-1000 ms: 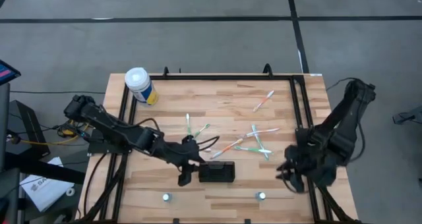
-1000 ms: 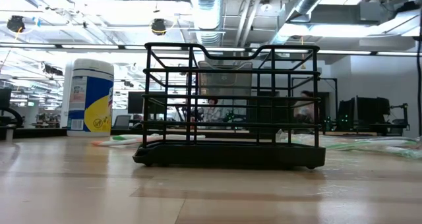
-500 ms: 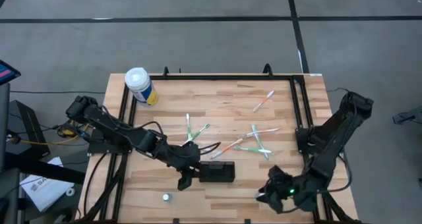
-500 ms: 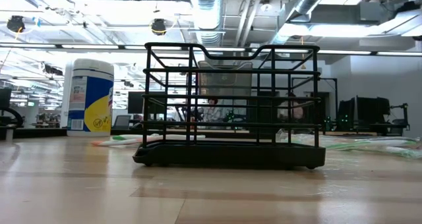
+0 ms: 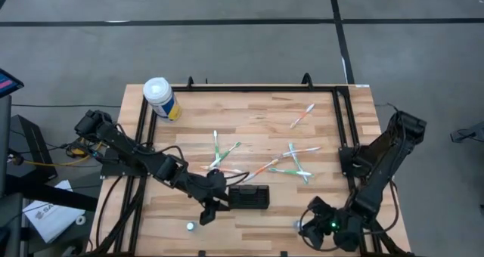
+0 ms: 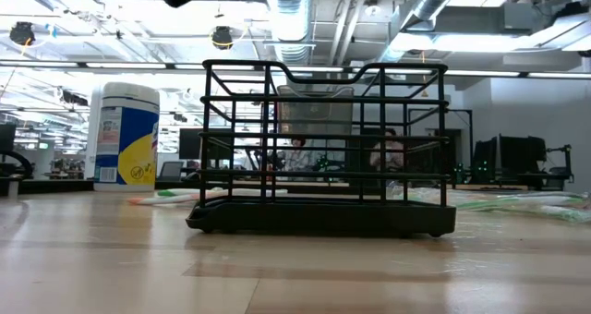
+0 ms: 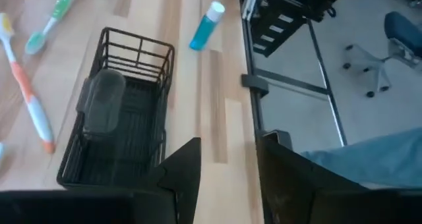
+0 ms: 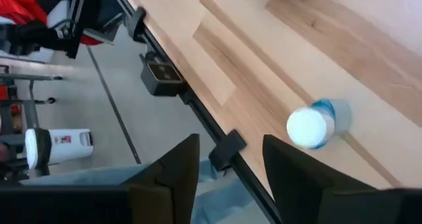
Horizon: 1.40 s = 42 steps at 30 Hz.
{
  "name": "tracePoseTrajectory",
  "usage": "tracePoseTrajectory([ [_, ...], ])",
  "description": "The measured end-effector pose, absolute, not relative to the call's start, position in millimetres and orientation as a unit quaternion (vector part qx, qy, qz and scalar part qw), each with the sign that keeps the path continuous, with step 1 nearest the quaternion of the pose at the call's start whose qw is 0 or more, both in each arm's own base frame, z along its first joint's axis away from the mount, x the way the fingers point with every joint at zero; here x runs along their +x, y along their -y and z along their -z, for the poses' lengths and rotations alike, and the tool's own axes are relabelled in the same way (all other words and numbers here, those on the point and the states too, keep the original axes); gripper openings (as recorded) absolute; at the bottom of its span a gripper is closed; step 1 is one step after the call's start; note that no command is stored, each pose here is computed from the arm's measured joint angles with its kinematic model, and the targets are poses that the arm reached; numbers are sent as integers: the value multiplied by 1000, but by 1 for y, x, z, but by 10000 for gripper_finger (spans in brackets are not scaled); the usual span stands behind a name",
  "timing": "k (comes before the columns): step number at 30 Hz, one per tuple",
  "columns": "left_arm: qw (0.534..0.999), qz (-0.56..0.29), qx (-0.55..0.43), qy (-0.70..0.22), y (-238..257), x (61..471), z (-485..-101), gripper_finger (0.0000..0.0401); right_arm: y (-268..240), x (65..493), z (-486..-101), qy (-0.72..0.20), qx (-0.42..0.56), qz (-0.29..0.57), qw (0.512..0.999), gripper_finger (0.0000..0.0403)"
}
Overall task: Pick & Place toothbrushing station
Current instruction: Put the blue mouthwash into the black wire organizer
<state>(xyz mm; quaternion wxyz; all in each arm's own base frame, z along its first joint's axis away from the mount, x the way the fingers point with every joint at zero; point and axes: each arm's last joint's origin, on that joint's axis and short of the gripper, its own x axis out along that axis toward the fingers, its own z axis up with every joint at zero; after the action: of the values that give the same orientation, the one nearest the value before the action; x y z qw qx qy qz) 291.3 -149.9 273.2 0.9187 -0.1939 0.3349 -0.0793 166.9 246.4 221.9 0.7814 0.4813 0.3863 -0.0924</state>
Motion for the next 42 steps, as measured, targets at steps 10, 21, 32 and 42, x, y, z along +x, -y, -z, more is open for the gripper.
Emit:
tracePoseTrajectory([
  [10, 923, 75, -195, -324, 149, 293, -275, 145, -243, 164, -221, -425, 463, 93, 773, 177],
  [21, 925, 74, -198, -315, 149, 294, -276, 145, -238, 165, -217, -446, 459, 115, 760, 188],
  [32, 926, 75, -199, -313, 149, 294, -276, 144, -227, 175, -215, -444, 444, 138, 766, 199],
  [42, 926, 75, -198, -313, 149, 294, -276, 144, -226, 175, -215, -445, 446, 143, 763, 200],
])
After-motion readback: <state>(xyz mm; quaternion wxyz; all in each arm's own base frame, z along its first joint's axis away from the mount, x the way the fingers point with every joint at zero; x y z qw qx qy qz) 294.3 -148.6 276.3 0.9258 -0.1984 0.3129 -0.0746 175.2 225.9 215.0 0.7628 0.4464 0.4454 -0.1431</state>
